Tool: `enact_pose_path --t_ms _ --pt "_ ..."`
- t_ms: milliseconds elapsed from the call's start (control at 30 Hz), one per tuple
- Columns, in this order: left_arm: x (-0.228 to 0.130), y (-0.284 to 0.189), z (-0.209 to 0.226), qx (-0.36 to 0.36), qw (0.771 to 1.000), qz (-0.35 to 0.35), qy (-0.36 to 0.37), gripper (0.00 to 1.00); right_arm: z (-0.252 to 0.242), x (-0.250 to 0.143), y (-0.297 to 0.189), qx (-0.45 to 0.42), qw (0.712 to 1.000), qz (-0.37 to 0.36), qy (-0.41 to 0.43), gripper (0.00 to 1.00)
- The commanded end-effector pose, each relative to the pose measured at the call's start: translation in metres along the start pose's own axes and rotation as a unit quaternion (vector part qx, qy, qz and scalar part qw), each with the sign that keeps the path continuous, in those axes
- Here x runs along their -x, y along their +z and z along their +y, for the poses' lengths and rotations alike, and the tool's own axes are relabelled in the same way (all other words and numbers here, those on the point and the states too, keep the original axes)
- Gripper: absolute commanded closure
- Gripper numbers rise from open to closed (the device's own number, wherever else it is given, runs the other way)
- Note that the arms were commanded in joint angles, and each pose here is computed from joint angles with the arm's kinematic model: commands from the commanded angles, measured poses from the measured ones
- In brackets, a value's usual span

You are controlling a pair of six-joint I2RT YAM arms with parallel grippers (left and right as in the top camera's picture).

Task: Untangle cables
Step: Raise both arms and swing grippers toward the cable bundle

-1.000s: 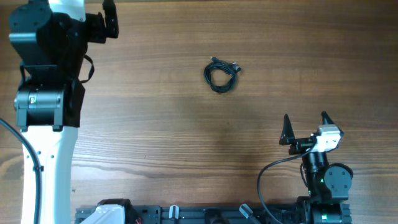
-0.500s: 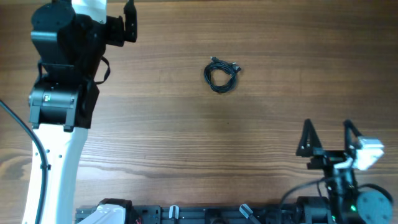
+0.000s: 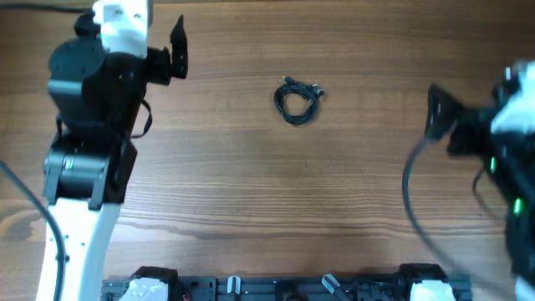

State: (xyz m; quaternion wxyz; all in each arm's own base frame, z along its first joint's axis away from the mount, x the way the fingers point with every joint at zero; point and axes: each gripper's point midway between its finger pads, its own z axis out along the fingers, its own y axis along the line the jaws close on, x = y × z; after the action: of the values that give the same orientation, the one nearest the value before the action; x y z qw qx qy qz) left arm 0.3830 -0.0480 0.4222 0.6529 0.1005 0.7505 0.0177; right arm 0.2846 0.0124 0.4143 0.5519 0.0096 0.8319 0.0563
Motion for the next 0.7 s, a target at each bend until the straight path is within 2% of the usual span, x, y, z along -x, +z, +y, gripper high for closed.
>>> enact_pose_path --t_ms 0,133,300,467,500,567,600,633,667 --pt "-0.014 -0.006 -0.002 0.003 1.0 0.003 0.003 0.0 0.0 0.021 0.035 0.005 0.999 0.034 -0.029 0.0" --pt "-0.024 -0.012 -0.003 0.005 1.0 -0.001 0.004 0.0 -0.004 0.029 0.077 0.008 0.995 0.067 -0.079 0.0" --pt "-0.023 -0.021 -0.001 0.011 1.0 -0.012 0.004 0.0 -0.008 0.016 0.108 0.014 0.986 0.102 -0.134 0.0" --pt "-0.024 -0.025 0.003 0.016 1.0 -0.01 0.003 0.0 -0.007 0.035 0.112 0.015 0.978 0.062 -0.201 0.01" --pt "-0.025 -0.025 0.004 0.017 1.0 -0.009 0.003 0.0 -0.007 0.039 0.113 0.014 0.978 0.054 -0.201 0.12" --pt "-0.03 -0.025 0.003 0.016 1.0 -0.005 0.001 0.0 -0.007 0.042 0.113 0.013 0.979 0.048 -0.196 0.44" --pt "-0.033 -0.024 0.003 0.016 1.0 -0.003 0.001 0.01 -0.007 0.043 0.113 0.012 0.979 0.046 -0.197 0.51" --pt "-0.037 -0.024 0.002 0.015 1.0 -0.001 0.001 0.01 -0.007 0.044 0.114 0.012 0.979 0.043 -0.197 0.49" --pt "-0.042 -0.022 0.001 0.015 1.0 0.004 0.002 0.01 -0.007 0.05 0.114 0.011 0.979 0.032 -0.199 0.03"
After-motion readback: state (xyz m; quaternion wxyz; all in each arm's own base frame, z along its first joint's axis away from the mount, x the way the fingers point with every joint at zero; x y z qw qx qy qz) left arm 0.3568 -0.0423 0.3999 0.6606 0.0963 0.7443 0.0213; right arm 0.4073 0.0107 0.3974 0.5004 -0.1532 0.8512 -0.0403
